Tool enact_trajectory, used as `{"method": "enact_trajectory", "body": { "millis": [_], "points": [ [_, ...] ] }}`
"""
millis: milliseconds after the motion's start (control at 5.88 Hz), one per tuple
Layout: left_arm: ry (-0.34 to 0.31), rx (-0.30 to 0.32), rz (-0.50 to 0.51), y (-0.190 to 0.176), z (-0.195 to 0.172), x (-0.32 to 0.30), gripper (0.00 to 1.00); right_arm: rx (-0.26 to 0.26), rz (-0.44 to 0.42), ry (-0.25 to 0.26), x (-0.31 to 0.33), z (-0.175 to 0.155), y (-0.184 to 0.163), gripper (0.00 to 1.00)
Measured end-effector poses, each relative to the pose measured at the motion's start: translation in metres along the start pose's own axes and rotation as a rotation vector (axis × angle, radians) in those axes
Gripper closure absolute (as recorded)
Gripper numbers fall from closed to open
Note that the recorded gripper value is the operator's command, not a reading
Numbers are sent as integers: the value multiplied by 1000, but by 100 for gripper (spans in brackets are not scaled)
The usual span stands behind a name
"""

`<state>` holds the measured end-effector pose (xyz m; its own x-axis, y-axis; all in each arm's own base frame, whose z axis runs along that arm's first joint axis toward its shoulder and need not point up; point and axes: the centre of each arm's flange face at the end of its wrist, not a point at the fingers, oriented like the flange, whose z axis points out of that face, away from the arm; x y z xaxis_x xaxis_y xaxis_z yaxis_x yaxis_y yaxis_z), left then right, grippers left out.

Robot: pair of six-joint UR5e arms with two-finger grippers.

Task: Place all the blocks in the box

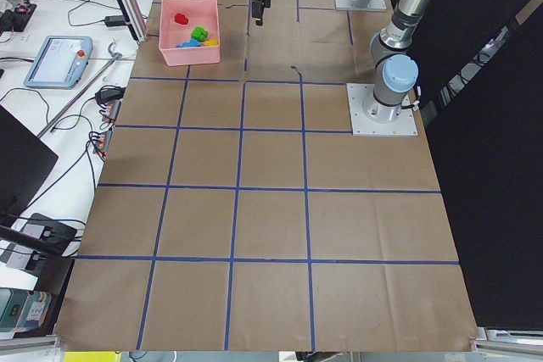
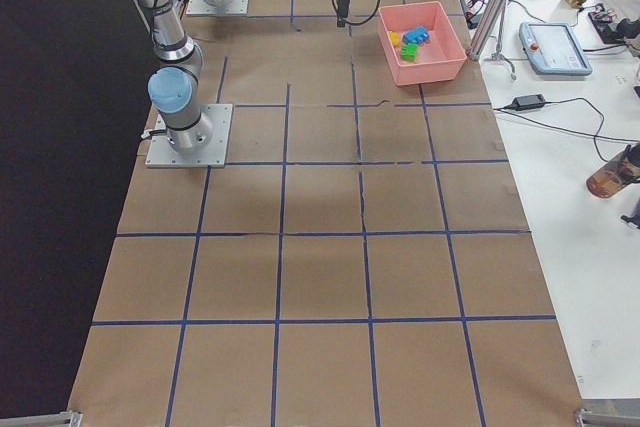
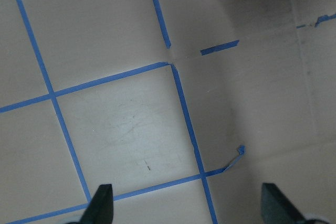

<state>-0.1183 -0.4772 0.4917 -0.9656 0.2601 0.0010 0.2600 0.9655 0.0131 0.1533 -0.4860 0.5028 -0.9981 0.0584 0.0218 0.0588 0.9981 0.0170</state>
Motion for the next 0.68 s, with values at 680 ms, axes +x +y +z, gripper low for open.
{"method": "enact_trajectory", "body": {
  "millis": [680],
  "points": [
    [1, -2, 1, -1, 1, 0, 0, 7, -13, 5, 0, 1, -2, 1]
  ]
}}
